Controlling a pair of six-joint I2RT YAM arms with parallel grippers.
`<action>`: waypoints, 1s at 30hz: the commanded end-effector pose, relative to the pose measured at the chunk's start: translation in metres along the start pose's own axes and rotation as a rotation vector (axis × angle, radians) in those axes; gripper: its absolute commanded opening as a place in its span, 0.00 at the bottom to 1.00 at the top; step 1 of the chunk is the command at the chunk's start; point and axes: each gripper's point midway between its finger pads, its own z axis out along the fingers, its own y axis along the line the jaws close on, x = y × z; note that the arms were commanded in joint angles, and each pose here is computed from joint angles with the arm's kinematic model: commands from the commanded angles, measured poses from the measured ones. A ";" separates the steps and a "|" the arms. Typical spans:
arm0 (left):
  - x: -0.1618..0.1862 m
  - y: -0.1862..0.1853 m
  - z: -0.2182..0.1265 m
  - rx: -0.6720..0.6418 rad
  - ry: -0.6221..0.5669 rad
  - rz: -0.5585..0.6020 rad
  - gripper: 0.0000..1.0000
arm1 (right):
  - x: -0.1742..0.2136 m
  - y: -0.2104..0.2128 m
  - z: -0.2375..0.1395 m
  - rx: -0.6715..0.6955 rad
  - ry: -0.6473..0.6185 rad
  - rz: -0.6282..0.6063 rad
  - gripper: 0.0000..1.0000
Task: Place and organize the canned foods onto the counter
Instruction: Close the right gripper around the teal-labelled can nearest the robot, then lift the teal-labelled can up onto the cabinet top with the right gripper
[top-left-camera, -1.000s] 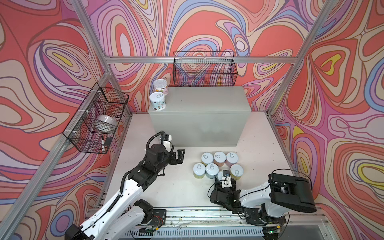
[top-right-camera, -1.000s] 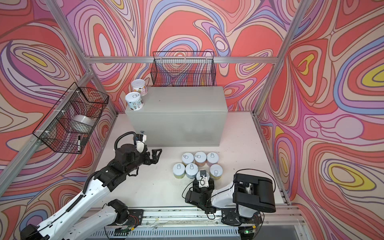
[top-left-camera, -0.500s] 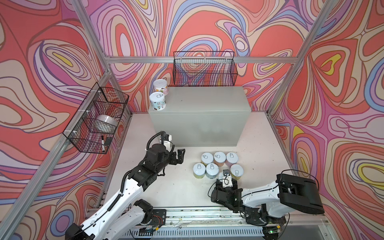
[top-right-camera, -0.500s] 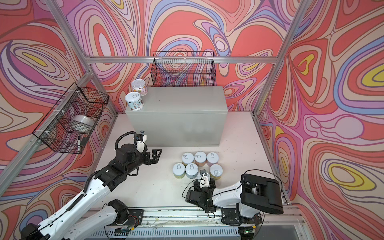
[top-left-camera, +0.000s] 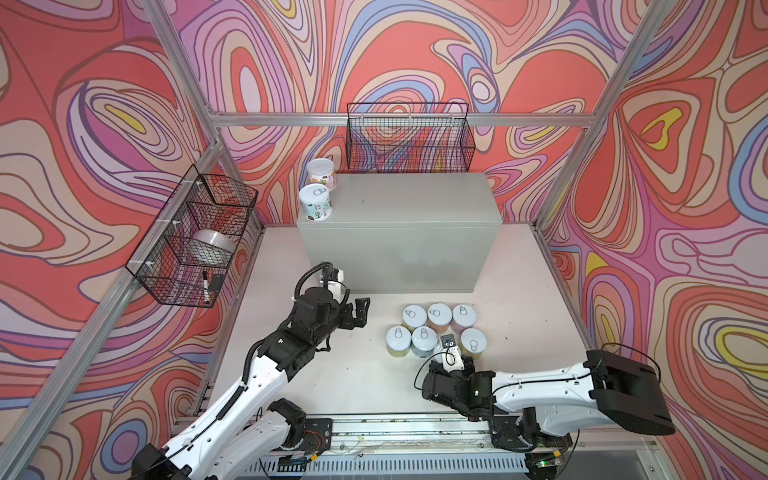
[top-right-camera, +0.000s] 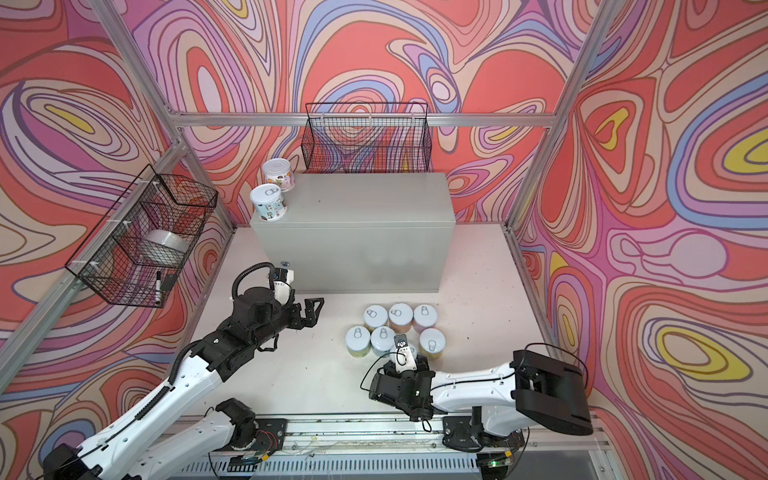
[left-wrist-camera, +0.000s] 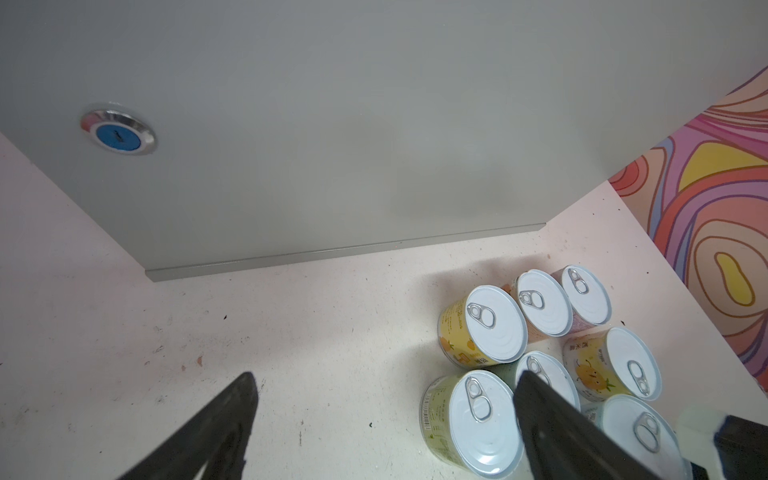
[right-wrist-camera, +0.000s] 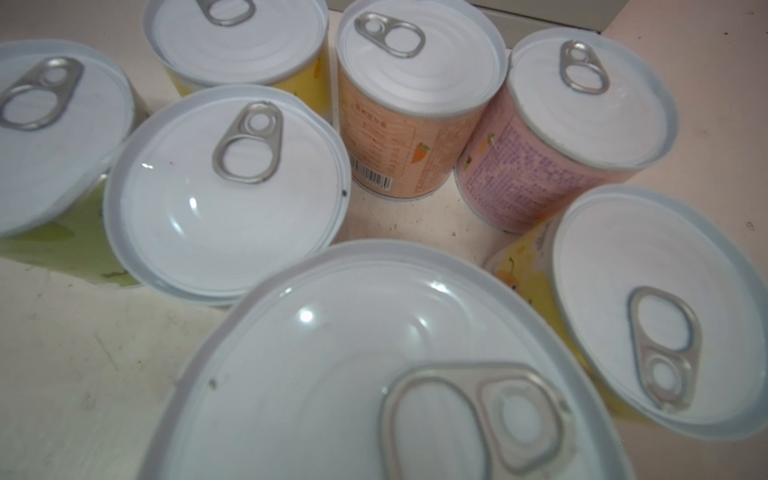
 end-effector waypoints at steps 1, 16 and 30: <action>-0.007 -0.004 0.000 0.006 -0.016 -0.006 0.97 | -0.010 0.003 -0.006 -0.019 0.001 -0.027 0.00; -0.013 -0.001 -0.008 -0.017 -0.035 -0.001 0.98 | -0.027 0.015 -0.021 -0.074 0.004 -0.035 0.00; -0.004 0.005 -0.008 -0.042 -0.001 -0.018 0.99 | -0.120 0.042 -0.084 -0.214 -0.143 -0.033 0.00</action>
